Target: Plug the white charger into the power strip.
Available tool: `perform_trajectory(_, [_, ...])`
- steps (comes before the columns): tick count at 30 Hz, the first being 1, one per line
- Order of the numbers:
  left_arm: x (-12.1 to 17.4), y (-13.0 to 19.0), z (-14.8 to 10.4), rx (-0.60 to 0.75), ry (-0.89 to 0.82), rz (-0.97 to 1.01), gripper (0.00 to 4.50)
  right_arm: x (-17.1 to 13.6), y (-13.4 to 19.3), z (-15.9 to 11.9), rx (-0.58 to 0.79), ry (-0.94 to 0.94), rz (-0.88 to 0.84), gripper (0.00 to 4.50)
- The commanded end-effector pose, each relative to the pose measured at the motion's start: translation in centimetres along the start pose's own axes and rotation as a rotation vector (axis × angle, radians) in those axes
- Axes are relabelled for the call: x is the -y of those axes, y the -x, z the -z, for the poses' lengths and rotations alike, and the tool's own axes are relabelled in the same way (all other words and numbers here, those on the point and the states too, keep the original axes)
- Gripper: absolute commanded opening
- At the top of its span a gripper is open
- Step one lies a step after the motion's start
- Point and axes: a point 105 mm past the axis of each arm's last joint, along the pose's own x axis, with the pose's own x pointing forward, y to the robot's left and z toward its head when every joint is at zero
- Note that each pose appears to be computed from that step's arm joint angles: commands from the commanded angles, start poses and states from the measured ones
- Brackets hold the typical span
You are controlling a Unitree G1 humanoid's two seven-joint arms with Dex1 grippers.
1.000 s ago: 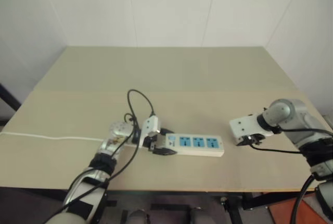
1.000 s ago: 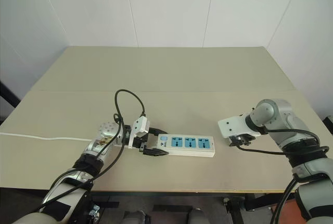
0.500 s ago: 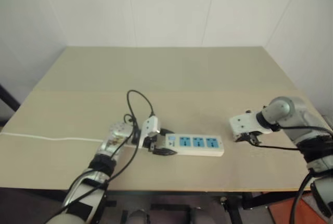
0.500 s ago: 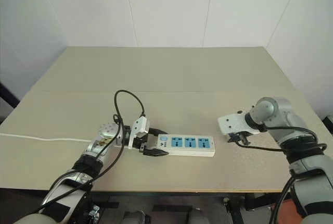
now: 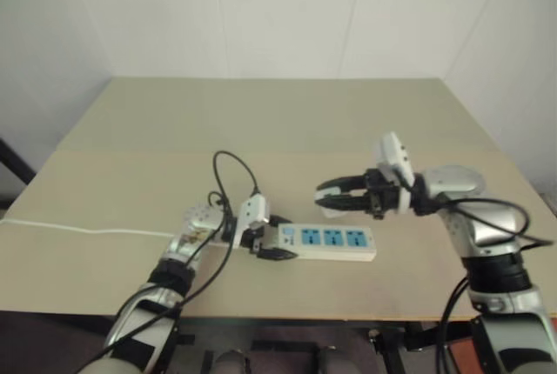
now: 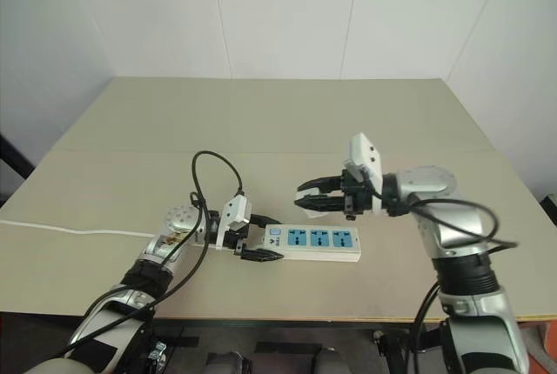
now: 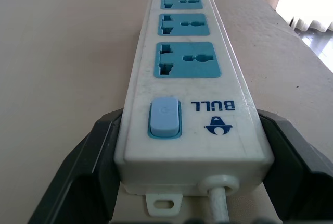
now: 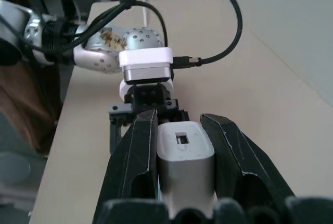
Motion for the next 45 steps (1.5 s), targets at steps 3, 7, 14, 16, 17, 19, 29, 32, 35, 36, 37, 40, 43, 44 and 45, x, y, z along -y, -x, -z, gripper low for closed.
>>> perform_trajectory(3, [0.7, 0.0, 1.0, -0.041, 0.011, 0.026, 3.28, -0.3, -1.9, -0.4, 0.131, -0.010, 0.055, 1.13])
perform_trajectory(7, [0.8, 0.2, 1.2, -0.045, 0.015, 0.025, 3.28, -0.4, -3.1, 0.7, 0.168, -0.013, 0.076, 1.13])
perform_trajectory(14, [0.9, 0.5, 1.2, -0.050, 0.016, 0.025, 3.28, -0.7, -3.8, 2.3, 0.176, 0.013, 0.079, 1.13])
perform_trajectory(16, [0.9, 0.6, 1.2, -0.052, 0.016, 0.025, 3.28, -0.8, -3.7, 2.8, 0.169, 0.019, 0.079, 1.13])
perform_trajectory(17, [0.9, 0.7, 1.3, -0.053, 0.016, 0.024, 3.28, -0.8, -3.6, 2.9, 0.166, 0.024, 0.080, 1.13])
perform_trajectory(19, [1.0, 0.7, 1.3, -0.054, 0.017, 0.025, 3.28, -0.9, -3.5, 3.3, 0.163, 0.028, 0.083, 1.13])
perform_trajectory(29, [1.0, 1.1, 1.4, -0.065, 0.021, 0.023, 3.28, -0.8, -3.1, 4.8, 0.136, 0.019, 0.094, 1.13])
perform_trajectory(32, [1.0, 1.2, 1.4, -0.066, 0.021, 0.024, 3.28, -1.1, -3.2, 5.0, 0.128, 0.020, 0.085, 1.13])
perform_trajectory(35, [1.1, 1.2, 1.4, -0.067, 0.021, 0.024, 3.28, -1.1, -3.1, 5.4, 0.121, 0.020, 0.090, 1.13])
perform_trajectory(36, [1.1, 1.2, 1.4, -0.067, 0.021, 0.024, 3.28, -1.0, -3.0, 5.5, 0.118, 0.020, 0.094, 1.13])
perform_trajectory(37, [1.1, 1.2, 1.4, -0.067, 0.021, 0.024, 3.28, -0.9, -3.0, 5.6, 0.116, 0.021, 0.097, 1.13])
perform_trajectory(40, [1.1, 1.2, 1.4, -0.070, 0.021, 0.024, 3.28, -0.4, -2.6, 6.3, 0.100, 0.016, 0.122, 1.13])
perform_trajectory(43, [1.1, 1.4, 1.5, -0.073, 0.022, 0.024, 3.28, 0.0, -2.5, 6.7, 0.097, 0.013, 0.144, 1.13])
perform_trajectory(44, [1.1, 1.4, 1.5, -0.075, 0.023, 0.025, 3.28, 0.0, -2.5, 6.7, 0.097, 0.013, 0.144, 1.13])
perform_trajectory(45, [1.2, 1.4, 1.5, -0.076, 0.024, 0.025, 3.28, 0.0, -2.6, 6.8, 0.098, 0.013, 0.142, 1.13])
